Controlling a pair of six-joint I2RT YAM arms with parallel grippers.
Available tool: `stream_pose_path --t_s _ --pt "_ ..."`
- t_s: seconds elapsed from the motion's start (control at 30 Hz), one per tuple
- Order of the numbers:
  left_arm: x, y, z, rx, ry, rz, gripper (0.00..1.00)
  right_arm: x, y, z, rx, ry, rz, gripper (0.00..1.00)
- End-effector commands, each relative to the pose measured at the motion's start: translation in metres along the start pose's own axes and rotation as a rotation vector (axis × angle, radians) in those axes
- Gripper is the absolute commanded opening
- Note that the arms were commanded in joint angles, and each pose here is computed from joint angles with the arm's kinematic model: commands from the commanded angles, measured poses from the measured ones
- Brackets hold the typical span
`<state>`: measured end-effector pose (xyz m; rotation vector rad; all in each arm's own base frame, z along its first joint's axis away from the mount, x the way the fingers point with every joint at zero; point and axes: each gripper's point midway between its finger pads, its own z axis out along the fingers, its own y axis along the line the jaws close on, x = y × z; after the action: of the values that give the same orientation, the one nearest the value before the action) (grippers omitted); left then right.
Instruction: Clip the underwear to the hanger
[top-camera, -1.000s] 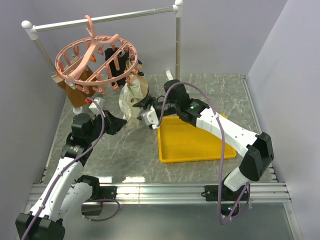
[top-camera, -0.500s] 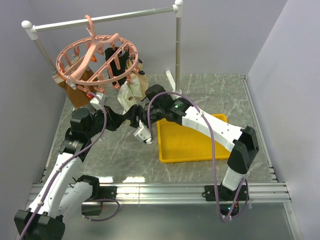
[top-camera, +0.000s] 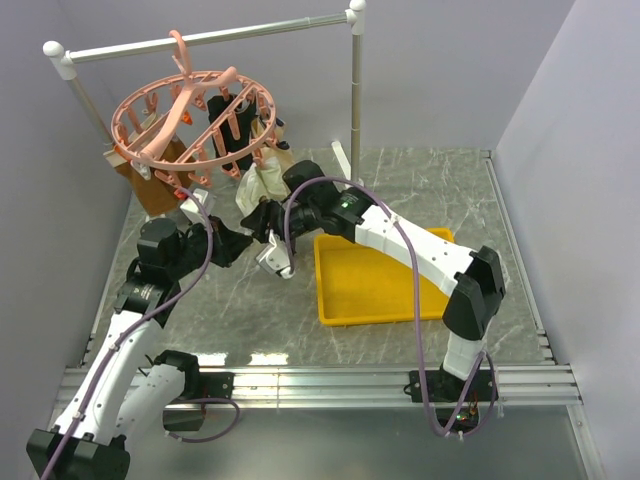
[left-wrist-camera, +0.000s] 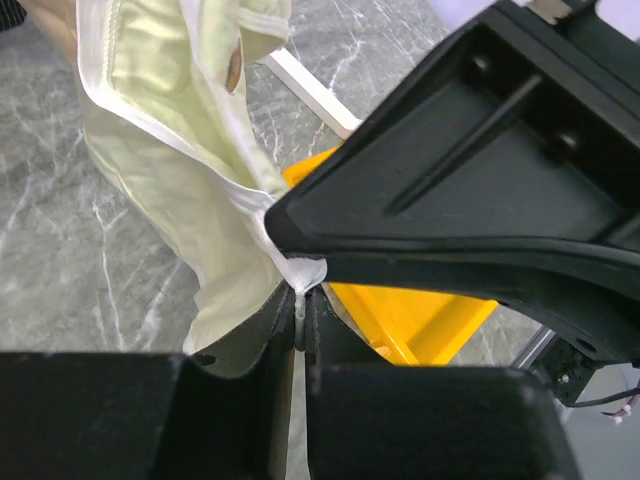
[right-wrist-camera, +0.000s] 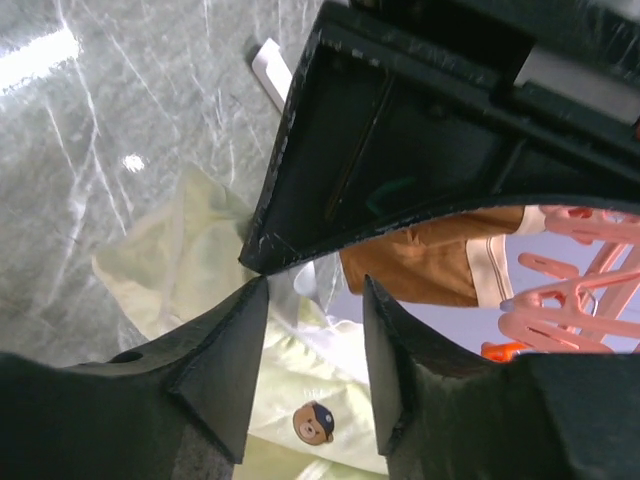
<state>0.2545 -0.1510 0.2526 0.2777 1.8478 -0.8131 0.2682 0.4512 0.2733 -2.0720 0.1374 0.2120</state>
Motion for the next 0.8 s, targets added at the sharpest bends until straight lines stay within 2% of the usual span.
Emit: stream_pose_path --t_s 0.0,0.23,0.3,0.33,0.37,0.47,0.5,0.57,0.6,0.63,0.7,0.77 --pt "-0.019 -0.016 -0.008 0.051 -0.038 0.067 0.12 0.007 -0.016 -0.005 0.016 0.033 -0.035 0.48" --pt "-0.02 -0.016 -0.01 0.045 -0.042 0.074 0.12 0.014 -0.018 -0.007 -0.001 0.067 -0.067 0.3" --pt "-0.021 -0.016 -0.01 0.043 -0.045 0.073 0.12 0.015 -0.019 -0.007 -0.001 0.074 -0.07 0.16" --pt "-0.022 -0.016 -0.011 0.039 -0.052 0.076 0.13 0.015 -0.02 -0.007 0.003 0.075 -0.07 0.04" --pt "-0.023 -0.015 -0.012 0.031 -0.056 0.078 0.14 0.015 -0.022 -0.008 0.009 0.079 -0.071 0.0" --pt "-0.028 -0.013 -0.017 0.0 -0.094 0.088 0.25 0.015 -0.027 -0.01 0.016 0.081 -0.068 0.0" --pt "-0.029 -0.013 -0.02 -0.006 -0.109 0.087 0.35 0.015 -0.027 -0.01 0.014 0.082 -0.064 0.0" --pt "-0.034 -0.013 -0.028 -0.026 -0.166 0.106 0.48 0.015 -0.031 -0.012 0.018 0.086 -0.057 0.0" --pt "-0.035 -0.013 -0.031 -0.032 -0.184 0.115 0.61 0.015 -0.033 -0.013 0.02 0.088 -0.059 0.0" --pt "-0.037 -0.016 -0.037 -0.032 -0.211 0.133 0.69 0.015 -0.034 -0.013 0.024 0.089 -0.057 0.0" --pt "-0.032 -0.015 -0.04 -0.031 -0.212 0.17 0.8 0.015 -0.035 -0.013 0.027 0.088 -0.051 0.0" --pt "-0.028 -0.013 -0.041 -0.035 -0.201 0.191 0.86 0.015 -0.038 -0.014 0.029 0.09 -0.054 0.0"
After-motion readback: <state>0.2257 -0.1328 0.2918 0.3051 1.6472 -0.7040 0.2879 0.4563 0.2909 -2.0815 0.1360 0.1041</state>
